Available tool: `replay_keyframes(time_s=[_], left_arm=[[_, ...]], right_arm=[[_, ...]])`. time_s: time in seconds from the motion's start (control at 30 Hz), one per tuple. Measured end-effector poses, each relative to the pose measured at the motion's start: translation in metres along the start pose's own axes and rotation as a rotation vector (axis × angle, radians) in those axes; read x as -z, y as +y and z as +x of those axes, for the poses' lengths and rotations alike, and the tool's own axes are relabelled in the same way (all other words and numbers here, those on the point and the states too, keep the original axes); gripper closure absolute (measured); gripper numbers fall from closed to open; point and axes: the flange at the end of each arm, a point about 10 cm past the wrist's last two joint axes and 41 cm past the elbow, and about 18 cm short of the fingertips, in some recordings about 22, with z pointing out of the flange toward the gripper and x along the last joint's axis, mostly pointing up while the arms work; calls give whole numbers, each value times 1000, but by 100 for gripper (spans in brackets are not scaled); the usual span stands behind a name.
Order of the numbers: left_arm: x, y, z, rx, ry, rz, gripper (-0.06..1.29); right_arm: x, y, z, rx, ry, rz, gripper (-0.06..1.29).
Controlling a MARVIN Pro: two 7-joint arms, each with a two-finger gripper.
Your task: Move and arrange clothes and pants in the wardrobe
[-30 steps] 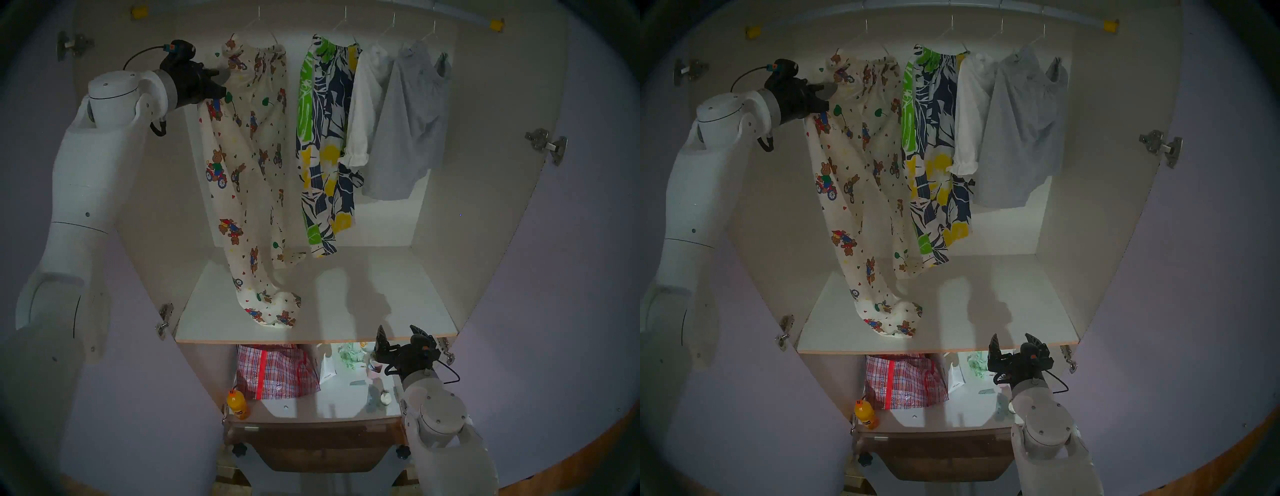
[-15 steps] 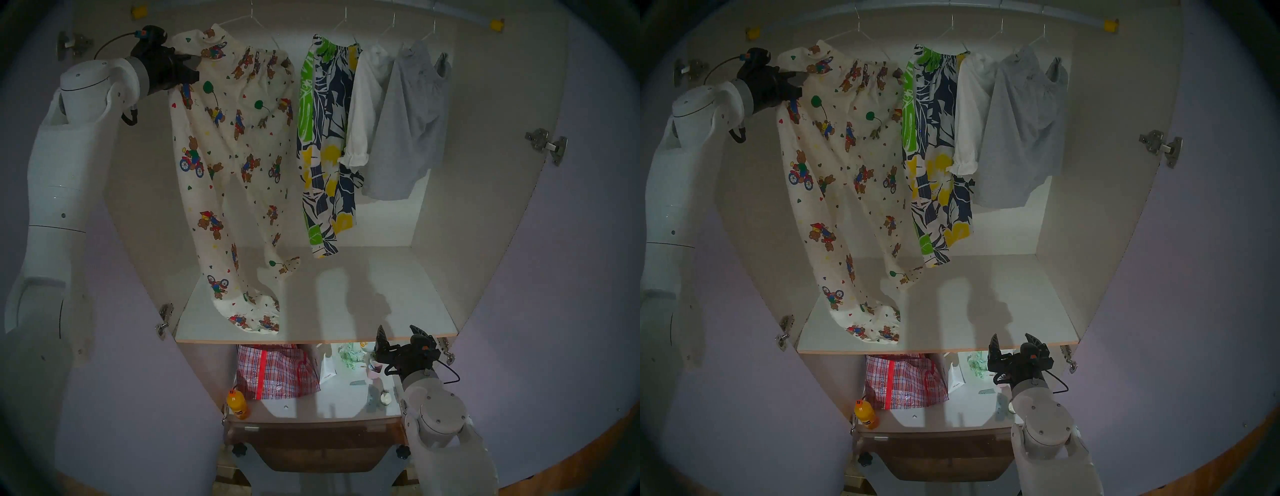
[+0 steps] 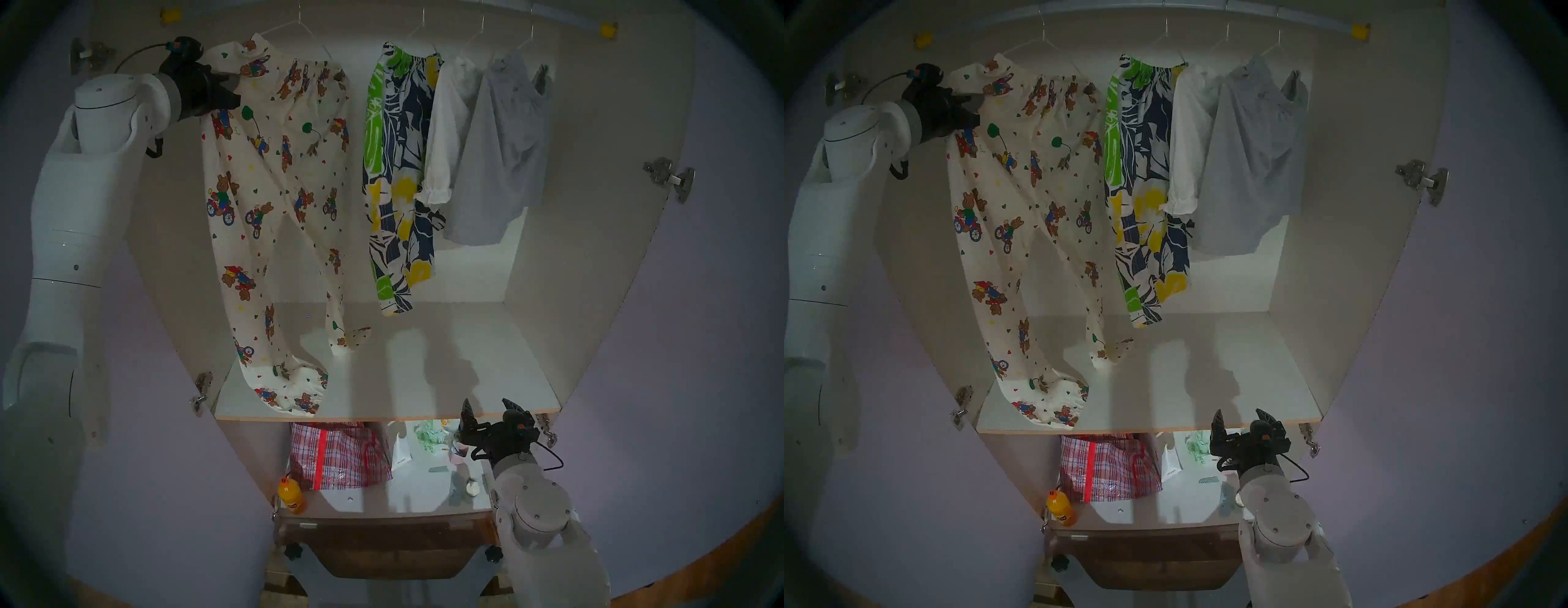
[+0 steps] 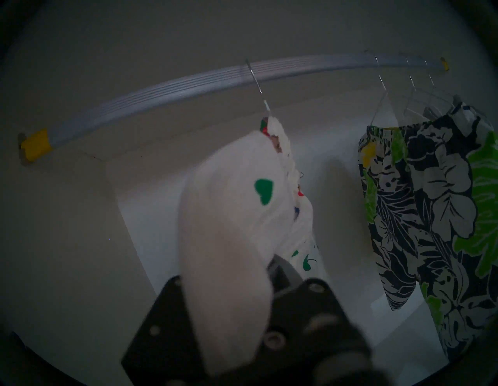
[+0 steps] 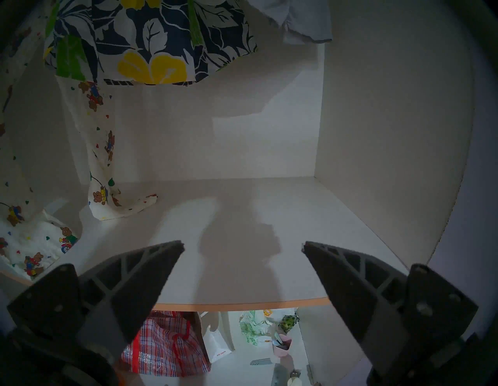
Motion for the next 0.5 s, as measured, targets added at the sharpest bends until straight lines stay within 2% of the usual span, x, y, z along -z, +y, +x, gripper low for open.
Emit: replay_keyframes(time_s=[0.1,0.2,0.27,0.4,0.47,0.5], left_arm=[[0,0,-1,2,-5,-4,123],[1,7,-2,21,2,-100,123],[1,15,-2,50,17,-203,123],[-5,21,-1,78,34,-266,123],[-10,30,2,79,36,-330,123],[-16,42,5,74,37,-386,123]], right_arm=[[0,0,0,0,0,0,1],[0,0,0,0,0,0,1],[0,0,0,0,0,0,1],[0,0,0,0,0,0,1],[0,0,0,0,0,0,1],[0,0,0,0,0,0,1]])
